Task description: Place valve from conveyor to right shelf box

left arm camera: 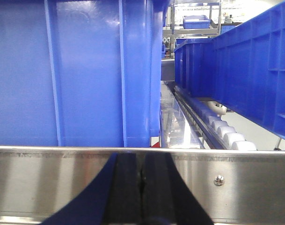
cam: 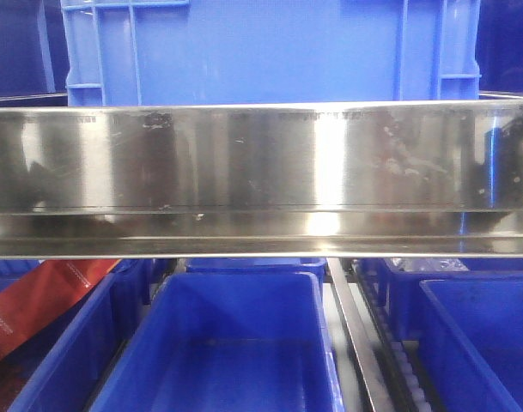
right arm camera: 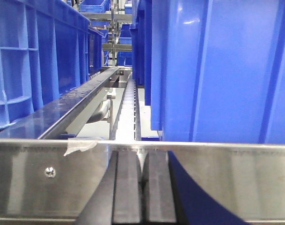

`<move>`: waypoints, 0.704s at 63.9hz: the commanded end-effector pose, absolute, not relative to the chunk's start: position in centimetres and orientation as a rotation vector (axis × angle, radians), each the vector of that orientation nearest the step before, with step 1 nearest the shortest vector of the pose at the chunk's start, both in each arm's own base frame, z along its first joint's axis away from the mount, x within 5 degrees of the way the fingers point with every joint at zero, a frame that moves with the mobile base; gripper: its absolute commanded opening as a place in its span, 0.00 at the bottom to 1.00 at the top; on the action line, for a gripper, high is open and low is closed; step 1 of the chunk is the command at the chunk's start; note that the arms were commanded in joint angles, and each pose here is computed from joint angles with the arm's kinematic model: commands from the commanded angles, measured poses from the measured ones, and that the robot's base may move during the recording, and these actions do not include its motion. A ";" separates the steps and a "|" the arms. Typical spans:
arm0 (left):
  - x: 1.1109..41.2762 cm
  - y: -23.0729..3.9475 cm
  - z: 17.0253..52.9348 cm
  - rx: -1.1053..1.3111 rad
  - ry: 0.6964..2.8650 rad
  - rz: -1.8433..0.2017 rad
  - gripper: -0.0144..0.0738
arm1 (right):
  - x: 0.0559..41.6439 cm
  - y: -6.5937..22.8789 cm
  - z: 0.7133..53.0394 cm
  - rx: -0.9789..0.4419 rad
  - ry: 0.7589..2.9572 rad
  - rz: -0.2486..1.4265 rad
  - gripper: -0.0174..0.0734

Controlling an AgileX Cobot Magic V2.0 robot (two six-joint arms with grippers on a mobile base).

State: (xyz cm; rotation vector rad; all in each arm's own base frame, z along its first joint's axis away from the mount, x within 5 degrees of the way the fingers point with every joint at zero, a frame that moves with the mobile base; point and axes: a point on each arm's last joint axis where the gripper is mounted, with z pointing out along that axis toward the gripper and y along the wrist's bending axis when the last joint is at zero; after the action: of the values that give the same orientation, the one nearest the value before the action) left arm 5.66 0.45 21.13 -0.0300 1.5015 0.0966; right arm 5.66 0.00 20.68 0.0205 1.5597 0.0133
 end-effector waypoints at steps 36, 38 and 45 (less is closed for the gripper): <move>5.6 0.5 21.4 -0.042 1.472 0.090 0.04 | 5.6 0.0 20.9 0.009 1.532 0.002 0.01; 5.6 0.5 21.4 -0.042 1.472 0.090 0.04 | 5.6 0.0 20.9 0.009 1.532 0.002 0.01; 5.6 0.5 21.4 -0.042 1.472 0.090 0.04 | 5.6 0.0 20.9 0.009 1.532 0.002 0.01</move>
State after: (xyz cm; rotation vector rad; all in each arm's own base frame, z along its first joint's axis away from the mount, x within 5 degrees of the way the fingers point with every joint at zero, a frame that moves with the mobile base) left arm 5.66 0.45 21.13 -0.0300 1.5015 0.0966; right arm 5.66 0.00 20.68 0.0177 1.5597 0.0100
